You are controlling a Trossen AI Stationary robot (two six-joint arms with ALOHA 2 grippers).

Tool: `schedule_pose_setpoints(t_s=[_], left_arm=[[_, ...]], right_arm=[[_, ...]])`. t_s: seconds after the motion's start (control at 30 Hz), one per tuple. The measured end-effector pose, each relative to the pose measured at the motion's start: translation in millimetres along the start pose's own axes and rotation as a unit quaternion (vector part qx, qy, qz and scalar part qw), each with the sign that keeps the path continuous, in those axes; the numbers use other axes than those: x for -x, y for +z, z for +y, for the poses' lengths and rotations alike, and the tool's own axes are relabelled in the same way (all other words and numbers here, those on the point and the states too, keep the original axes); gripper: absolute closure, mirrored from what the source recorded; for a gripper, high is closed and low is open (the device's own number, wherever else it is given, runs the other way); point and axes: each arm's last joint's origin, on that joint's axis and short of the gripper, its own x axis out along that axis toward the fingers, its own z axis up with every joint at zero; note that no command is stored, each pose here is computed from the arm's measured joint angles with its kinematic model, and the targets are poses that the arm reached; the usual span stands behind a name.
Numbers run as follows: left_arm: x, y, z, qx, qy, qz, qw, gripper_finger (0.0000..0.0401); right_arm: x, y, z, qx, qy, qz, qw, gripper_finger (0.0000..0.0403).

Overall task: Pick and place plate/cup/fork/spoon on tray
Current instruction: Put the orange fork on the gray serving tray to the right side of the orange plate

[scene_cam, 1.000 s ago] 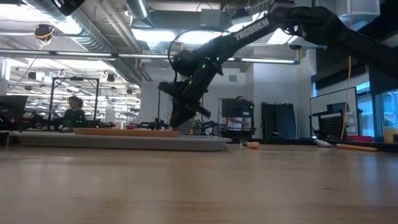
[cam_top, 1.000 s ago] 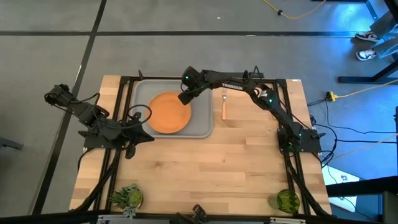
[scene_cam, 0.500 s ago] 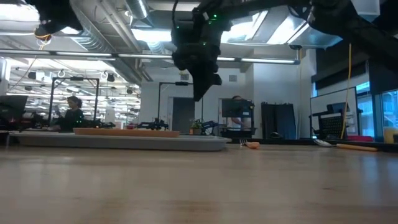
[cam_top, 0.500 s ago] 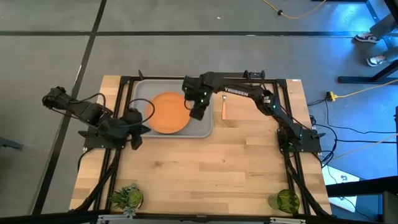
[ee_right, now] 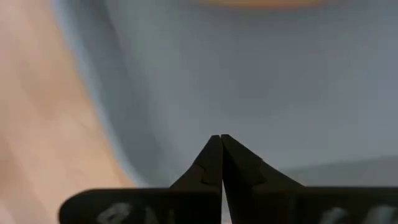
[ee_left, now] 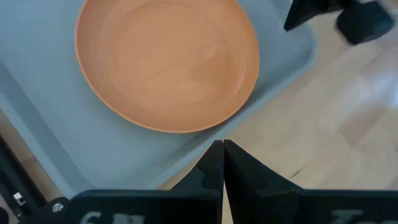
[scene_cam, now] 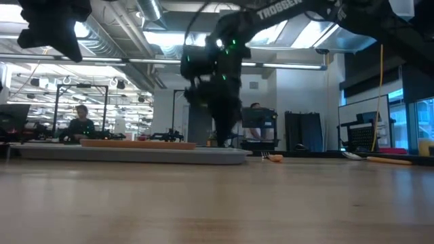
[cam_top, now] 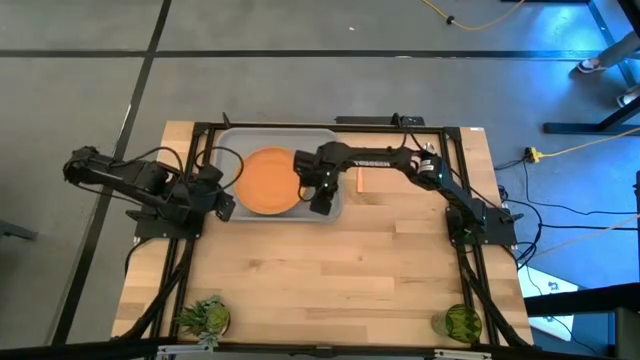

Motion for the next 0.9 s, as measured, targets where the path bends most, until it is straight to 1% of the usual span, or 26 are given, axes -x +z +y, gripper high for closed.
schedule_pose_setpoints(t_s=[0.17, 0.23, 0.3, 0.47, 0.63, 0.77, 0.9], left_arm=[[0, 0, 0, 0.002, -0.002, 0.000, 1.000, 0.0401], [0, 0, 0, 0.002, -0.002, 0.000, 1.000, 0.0401], [0, 0, 0, 0.002, -0.002, 0.000, 1.000, 0.0401], [0, 0, -1, 0.004, -0.005, -0.002, 1.000, 0.0401], [0, 1, -2, 0.007, -0.012, -0.004, 1.000, 0.0401], [0, 1, -2, 0.004, -0.011, -0.004, 1.000, 0.0401], [0, 1, -2, 0.004, -0.011, -0.004, 1.000, 0.0401]], right_arm=[[-23, -7, -5, -0.003, -0.005, 0.011, 1.000, 0.0400], [-22, -7, -5, -0.001, -0.017, 0.006, 1.000, 0.0400], [-18, -6, -5, -0.001, -0.018, 0.009, 1.000, 0.0400], [14, 5, 0, 0.010, -0.026, -0.013, 1.000, 0.0400], [61, 3, -3, -0.017, -0.098, -0.001, 0.995, 0.0400], [90, -1, -9, -0.038, -0.103, 0.003, 0.994, 0.0400], [103, -8, -19, -0.066, -0.102, 0.003, 0.993, 0.0400]])
